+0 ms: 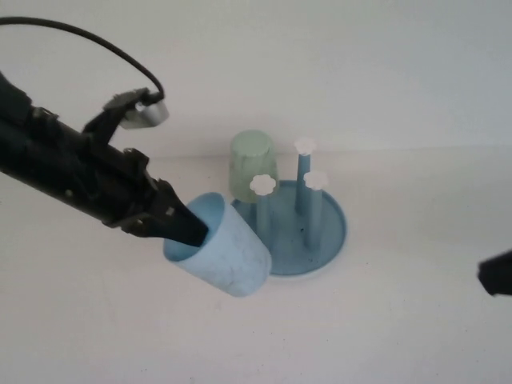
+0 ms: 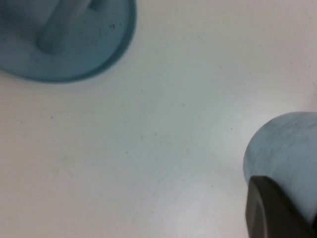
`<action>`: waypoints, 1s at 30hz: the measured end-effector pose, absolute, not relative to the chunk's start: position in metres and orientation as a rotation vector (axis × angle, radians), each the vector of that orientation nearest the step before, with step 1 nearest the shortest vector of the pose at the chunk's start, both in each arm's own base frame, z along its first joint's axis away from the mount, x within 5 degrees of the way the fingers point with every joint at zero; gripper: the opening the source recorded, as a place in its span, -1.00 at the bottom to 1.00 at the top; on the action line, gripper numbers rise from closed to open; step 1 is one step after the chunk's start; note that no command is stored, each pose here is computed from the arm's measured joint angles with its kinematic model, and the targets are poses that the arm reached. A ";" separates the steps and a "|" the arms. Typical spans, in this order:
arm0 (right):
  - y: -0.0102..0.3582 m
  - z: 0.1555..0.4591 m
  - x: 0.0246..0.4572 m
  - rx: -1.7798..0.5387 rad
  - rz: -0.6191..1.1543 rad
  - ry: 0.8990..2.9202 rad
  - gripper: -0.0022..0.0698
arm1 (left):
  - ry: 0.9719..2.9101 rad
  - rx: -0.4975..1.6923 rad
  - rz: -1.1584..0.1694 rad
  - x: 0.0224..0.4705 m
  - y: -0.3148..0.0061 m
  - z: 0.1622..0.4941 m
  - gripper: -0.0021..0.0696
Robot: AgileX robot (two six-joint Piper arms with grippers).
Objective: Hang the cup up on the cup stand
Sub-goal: Adjust the cup with two arms
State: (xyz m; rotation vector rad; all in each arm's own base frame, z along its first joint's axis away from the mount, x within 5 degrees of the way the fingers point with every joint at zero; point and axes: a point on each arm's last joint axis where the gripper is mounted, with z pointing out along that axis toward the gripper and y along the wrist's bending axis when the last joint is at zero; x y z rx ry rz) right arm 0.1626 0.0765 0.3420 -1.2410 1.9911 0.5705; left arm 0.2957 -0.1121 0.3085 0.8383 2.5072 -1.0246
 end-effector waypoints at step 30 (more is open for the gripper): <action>0.170 0.337 0.213 -1.471 0.711 1.703 0.98 | 2.540 0.646 -1.314 0.283 -0.149 0.317 -0.91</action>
